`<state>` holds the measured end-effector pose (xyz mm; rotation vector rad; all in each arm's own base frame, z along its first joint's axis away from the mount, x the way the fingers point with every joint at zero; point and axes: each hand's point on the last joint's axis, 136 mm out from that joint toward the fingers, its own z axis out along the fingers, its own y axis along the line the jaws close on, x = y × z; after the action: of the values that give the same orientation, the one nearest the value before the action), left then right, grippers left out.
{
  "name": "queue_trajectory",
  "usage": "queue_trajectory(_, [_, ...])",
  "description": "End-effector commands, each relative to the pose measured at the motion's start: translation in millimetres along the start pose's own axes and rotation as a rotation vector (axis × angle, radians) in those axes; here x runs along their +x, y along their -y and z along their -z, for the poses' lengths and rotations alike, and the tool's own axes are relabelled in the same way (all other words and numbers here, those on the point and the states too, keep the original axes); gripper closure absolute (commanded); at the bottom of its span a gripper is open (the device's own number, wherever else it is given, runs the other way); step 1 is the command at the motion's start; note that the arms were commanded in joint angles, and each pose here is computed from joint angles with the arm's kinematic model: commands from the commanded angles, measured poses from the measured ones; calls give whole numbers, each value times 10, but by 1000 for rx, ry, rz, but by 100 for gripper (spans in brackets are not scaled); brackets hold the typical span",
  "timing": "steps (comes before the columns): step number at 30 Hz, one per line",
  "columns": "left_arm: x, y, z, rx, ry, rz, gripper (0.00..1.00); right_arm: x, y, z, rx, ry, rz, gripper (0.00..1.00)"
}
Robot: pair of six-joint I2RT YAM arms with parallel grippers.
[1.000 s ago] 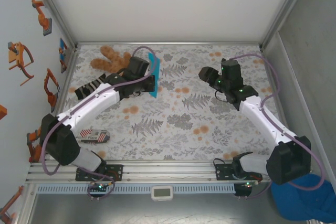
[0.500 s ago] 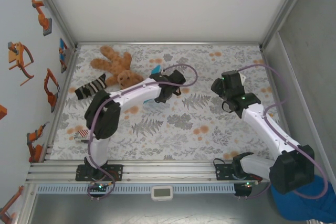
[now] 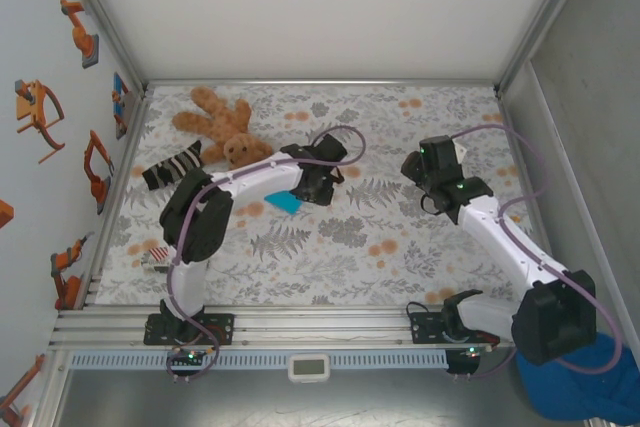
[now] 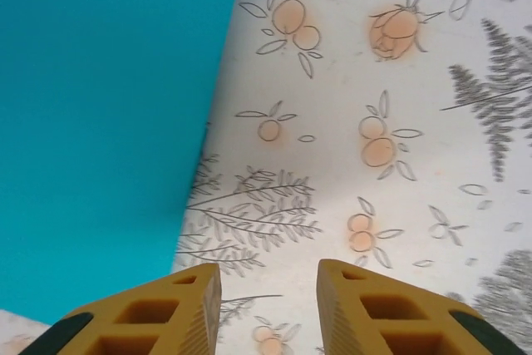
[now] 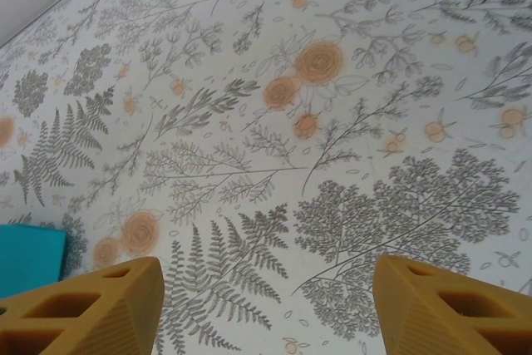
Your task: Fold a paper plane with a square sheet of paper (pick it up from the middle)
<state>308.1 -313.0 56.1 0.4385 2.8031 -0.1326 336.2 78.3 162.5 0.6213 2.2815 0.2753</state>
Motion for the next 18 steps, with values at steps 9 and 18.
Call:
queue_trajectory(9, [-178,-858,575,285,163,479,38,1040,-1486,-337,-389,-329,197,49])
queue_trajectory(18, [228,-1764,710,153,244,728,11,2060,-2502,-467,-584,-571,287,67])
